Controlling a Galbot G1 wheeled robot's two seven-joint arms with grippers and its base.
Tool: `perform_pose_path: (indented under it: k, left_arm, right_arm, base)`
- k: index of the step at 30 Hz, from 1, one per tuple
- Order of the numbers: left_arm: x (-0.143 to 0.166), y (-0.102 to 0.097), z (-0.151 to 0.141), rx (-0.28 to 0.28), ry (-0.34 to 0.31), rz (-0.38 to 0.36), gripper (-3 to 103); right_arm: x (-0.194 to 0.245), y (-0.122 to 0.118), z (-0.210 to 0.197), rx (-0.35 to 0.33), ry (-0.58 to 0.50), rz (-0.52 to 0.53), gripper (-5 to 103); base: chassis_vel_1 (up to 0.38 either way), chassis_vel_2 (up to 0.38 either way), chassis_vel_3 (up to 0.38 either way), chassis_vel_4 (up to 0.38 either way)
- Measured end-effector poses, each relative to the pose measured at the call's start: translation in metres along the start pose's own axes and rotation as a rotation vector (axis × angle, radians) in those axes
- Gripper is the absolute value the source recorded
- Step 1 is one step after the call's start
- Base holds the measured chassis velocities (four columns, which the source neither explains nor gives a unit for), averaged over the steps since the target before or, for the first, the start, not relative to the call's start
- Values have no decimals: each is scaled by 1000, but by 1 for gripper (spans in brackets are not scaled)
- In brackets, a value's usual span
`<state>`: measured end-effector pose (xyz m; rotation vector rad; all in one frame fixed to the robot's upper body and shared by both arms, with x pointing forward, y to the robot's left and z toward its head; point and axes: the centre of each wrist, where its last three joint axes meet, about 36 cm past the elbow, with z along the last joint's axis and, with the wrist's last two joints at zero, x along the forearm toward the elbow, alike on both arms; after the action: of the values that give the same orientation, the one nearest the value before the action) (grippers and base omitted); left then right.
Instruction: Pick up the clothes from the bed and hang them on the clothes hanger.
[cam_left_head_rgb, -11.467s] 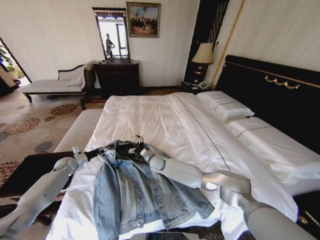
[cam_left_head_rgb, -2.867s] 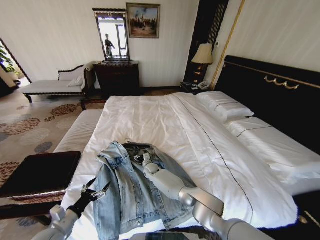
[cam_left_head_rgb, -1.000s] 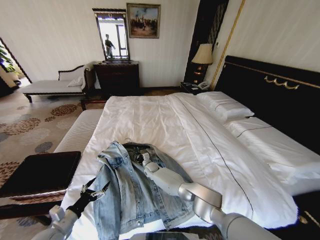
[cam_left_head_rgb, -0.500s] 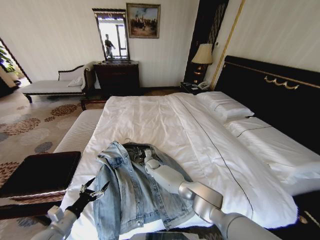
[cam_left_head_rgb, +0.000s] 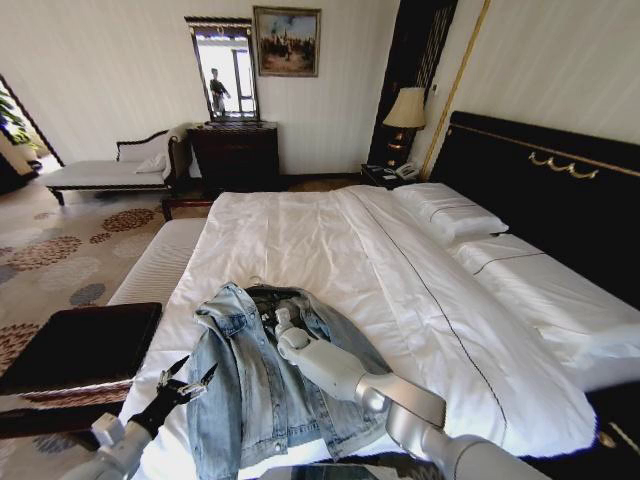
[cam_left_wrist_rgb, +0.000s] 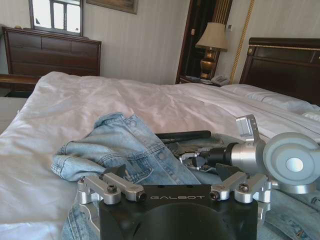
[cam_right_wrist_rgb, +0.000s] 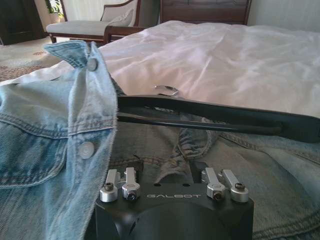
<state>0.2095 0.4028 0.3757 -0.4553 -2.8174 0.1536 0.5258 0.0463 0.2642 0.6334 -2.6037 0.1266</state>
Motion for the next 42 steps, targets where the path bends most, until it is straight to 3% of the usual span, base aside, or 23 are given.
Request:
perform_pose_path:
  k: [1,2,4,6,10,12,15,16,17,19,20,22,25,28,31,36,42]
  left_arm:
    - [0,0,0,1,-1,1,100]
    - [0,0,0,1,-2,2,100]
    - [-1,1,-1,1,-3,3,100]
    - [-1,1,-1,1,-4,4,100]
    - [-2,0,-1,2,-6,7,100]
    - [-2,0,-1,3,-7,6,100]
    - [-1,2,-1,4,-9,3,100]
    - [-1,2,-1,5,-9,2,100]
    - [0,2,-1,5,-8,1,100]
    - [0,2,0,5,-8,1,100]
    - [0,2,0,5,-8,1,100]
    - [0,2,0,6,-9,1,100]
    - [-1,1,0,8,-12,3,100]
    - [-1,0,-1,8,-14,3,100]
    - [-1,0,-1,8,-14,3,100]
    - [0,0,-1,8,-13,1,100]
    - [0,1,-1,9,-14,0,100]
  right_arm:
    - [3,7,1,22,-9,-11,60]
    - [4,9,1,27,-11,-14,60]
    - [8,18,1,56,-23,-29,70]
    - [9,21,2,73,-27,-34,70]
    - [8,19,6,132,-13,-21,94]
    - [7,19,6,140,-7,-17,94]
    - [5,15,8,157,9,-2,85]
    - [4,12,10,165,19,11,74]
    - [4,11,10,167,22,16,74]
    - [2,8,11,170,26,29,63]
    - [2,8,11,170,26,29,63]
    - [1,5,10,164,26,45,51]
    - [0,3,7,153,26,60,47]
    - [-1,-1,5,130,31,83,30]
    - [-2,-4,4,123,33,93,25]
    - [-4,-10,2,107,34,114,3]
    - [-4,-9,-9,32,47,132,1]
  base:
    - [0,0,0,0]
    - [0,0,0,0]
    - [0,0,0,0]
    - [0,0,0,0]
    - [0,0,0,0]
    - [0,0,0,0]
    - [0,0,0,0]
    - [0,0,0,0]
    - [0,0,0,0]
    - [0,0,0,0]
    - [0,0,0,0]
    - [0,0,0,0]
    - [0,0,0,0]
    - [0,0,0,0]
    - [0,0,0,0]
    - [0,0,0,0]
    - [0,0,0,0]
